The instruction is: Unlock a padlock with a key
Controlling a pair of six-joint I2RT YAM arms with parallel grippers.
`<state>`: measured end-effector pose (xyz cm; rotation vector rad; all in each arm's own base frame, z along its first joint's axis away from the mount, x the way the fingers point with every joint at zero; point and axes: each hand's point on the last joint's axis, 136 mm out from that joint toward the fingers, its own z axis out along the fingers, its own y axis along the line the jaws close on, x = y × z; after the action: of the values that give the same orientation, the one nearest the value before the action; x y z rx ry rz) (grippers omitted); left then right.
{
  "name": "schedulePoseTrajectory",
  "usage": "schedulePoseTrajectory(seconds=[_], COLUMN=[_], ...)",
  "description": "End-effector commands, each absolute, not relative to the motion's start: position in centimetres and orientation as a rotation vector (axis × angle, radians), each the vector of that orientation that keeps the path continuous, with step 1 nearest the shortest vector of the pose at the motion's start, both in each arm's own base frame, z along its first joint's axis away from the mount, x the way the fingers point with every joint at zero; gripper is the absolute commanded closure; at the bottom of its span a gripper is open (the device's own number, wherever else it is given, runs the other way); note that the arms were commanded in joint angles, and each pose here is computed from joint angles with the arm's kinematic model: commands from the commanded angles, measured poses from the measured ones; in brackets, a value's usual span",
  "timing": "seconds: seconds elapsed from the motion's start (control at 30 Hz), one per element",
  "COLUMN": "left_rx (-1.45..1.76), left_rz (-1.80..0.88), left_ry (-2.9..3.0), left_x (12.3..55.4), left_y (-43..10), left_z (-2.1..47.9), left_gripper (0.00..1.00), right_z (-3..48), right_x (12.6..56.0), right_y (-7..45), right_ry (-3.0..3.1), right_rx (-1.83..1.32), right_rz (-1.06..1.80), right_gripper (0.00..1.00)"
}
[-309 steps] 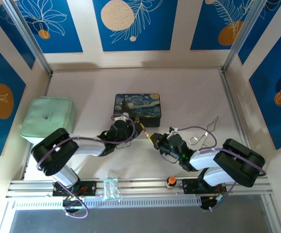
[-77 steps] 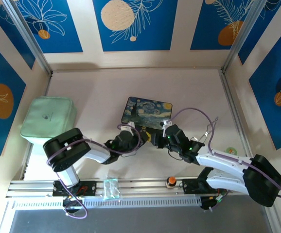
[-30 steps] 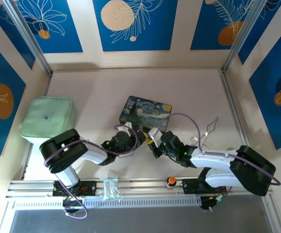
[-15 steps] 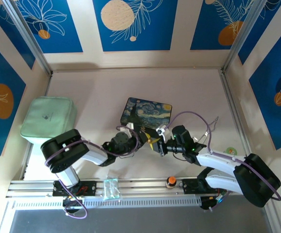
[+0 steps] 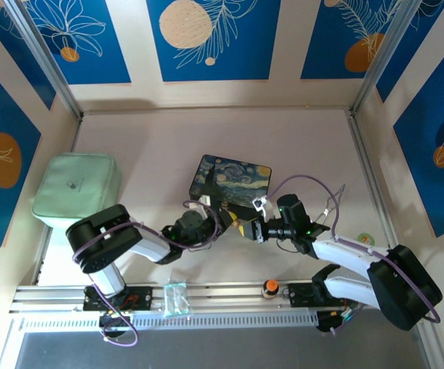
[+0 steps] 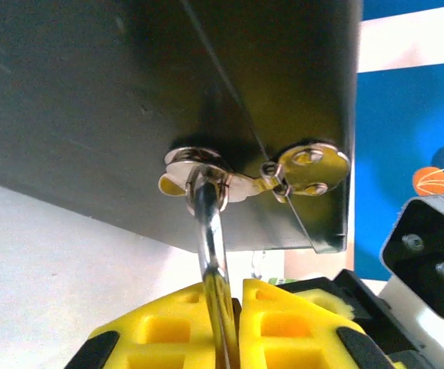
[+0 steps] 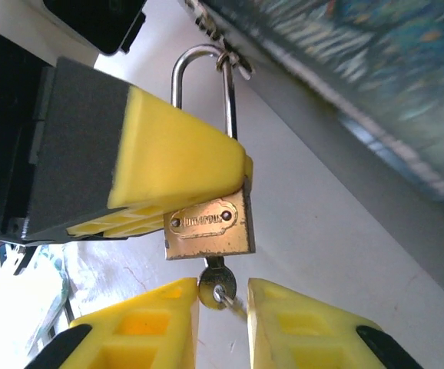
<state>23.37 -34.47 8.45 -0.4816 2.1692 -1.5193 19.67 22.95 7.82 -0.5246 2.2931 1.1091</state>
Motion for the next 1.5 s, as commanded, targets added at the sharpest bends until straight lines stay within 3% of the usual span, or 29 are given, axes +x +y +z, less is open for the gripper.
schedulePoseTrajectory(seconds=[0.0,0.4,0.8,1.03,1.23,1.33,1.47], left_rx=[-0.482,-0.416,-0.288,-0.172,-0.097,-0.079,-0.075], left_rz=[-1.545,-1.418,-1.249,-0.984,-0.706,-0.667,-0.667], left_ry=[2.117,2.224,2.438,2.568,2.607,2.61,2.62], left_x=[23.7,22.9,21.3,21.1,21.7,21.9,21.8], left_y=[-34.4,-33.5,-31.4,-29.0,-26.4,-26.1,-26.1], left_z=[9.1,7.0,2.5,-0.1,-0.6,-0.7,-1.3], left_gripper=[1.0,1.0,1.0,0.94,0.82,0.75,0.75], right_z=[8.1,8.1,6.5,6.8,6.9,6.9,6.8], right_x=[20.7,21.5,22.9,22.9,23.1,23.1,23.1], right_y=[22.3,22.0,21.6,21.9,21.8,21.7,21.6], right_ry=[2.303,2.302,2.389,2.389,2.383,2.384,2.386], right_rx=[-0.456,-0.469,-0.347,-0.347,-0.335,-0.33,-0.328], right_rz=[1.065,0.785,0.607,0.606,0.596,0.592,0.587], right_gripper=[0.77,0.65,0.64,0.65,0.65,0.65,0.65])
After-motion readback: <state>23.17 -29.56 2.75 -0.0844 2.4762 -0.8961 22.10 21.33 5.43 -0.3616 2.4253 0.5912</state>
